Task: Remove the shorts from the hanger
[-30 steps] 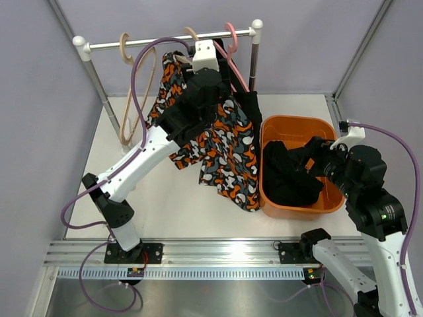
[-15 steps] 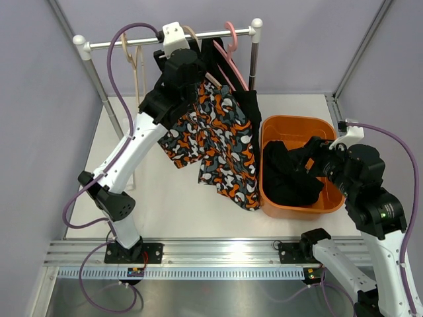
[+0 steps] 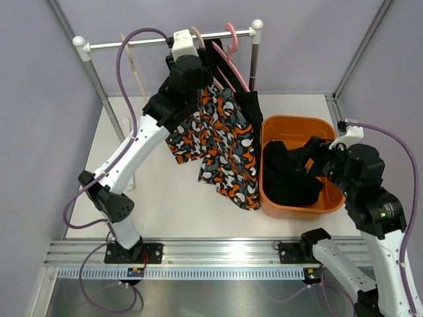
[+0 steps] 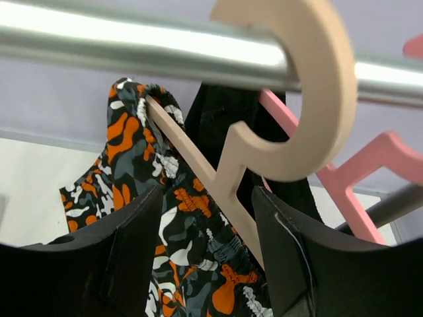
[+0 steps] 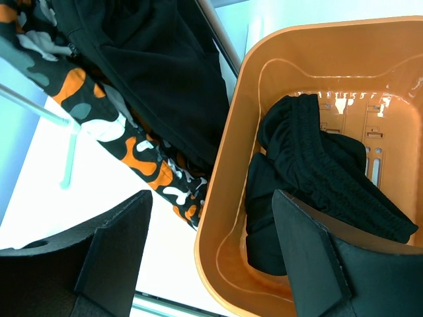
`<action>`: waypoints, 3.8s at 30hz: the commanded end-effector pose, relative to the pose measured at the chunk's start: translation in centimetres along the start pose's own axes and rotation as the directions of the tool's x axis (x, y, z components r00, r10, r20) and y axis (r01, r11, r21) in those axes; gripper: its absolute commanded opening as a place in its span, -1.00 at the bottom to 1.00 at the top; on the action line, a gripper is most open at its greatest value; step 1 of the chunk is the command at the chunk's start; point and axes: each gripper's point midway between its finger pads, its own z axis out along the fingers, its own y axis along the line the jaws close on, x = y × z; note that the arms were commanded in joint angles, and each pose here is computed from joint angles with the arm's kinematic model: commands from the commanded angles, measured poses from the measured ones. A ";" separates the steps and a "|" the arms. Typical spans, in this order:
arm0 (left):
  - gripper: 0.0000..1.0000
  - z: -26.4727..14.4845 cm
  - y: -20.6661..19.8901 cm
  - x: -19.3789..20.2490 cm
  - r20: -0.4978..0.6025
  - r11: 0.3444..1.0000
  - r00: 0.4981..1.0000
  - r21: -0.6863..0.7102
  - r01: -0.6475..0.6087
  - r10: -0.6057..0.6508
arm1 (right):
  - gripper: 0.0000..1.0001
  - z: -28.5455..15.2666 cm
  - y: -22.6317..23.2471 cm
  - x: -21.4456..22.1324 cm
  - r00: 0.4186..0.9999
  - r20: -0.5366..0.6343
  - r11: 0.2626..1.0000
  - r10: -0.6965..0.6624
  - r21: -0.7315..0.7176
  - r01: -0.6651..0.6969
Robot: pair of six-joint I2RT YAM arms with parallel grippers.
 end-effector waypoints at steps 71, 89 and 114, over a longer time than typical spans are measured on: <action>-1.00 -10.8 3.2 -0.3 -0.124 0.959 0.975 0.243 -0.148 0.183 | 0.52 1.2 2.9 -1.1 0.998 -0.038 0.990 -0.041 -0.136 0.035; -1.00 -24.2 7.7 11.6 -0.337 0.863 0.890 0.494 -0.110 0.306 | 0.49 4.5 18.3 5.0 0.971 -0.165 0.935 -0.174 -0.338 0.110; -1.00 -28.6 10.7 10.5 -0.333 0.817 0.904 0.576 -0.028 0.266 | 0.01 14.9 24.7 8.6 0.967 -0.195 0.970 -0.161 -0.211 0.119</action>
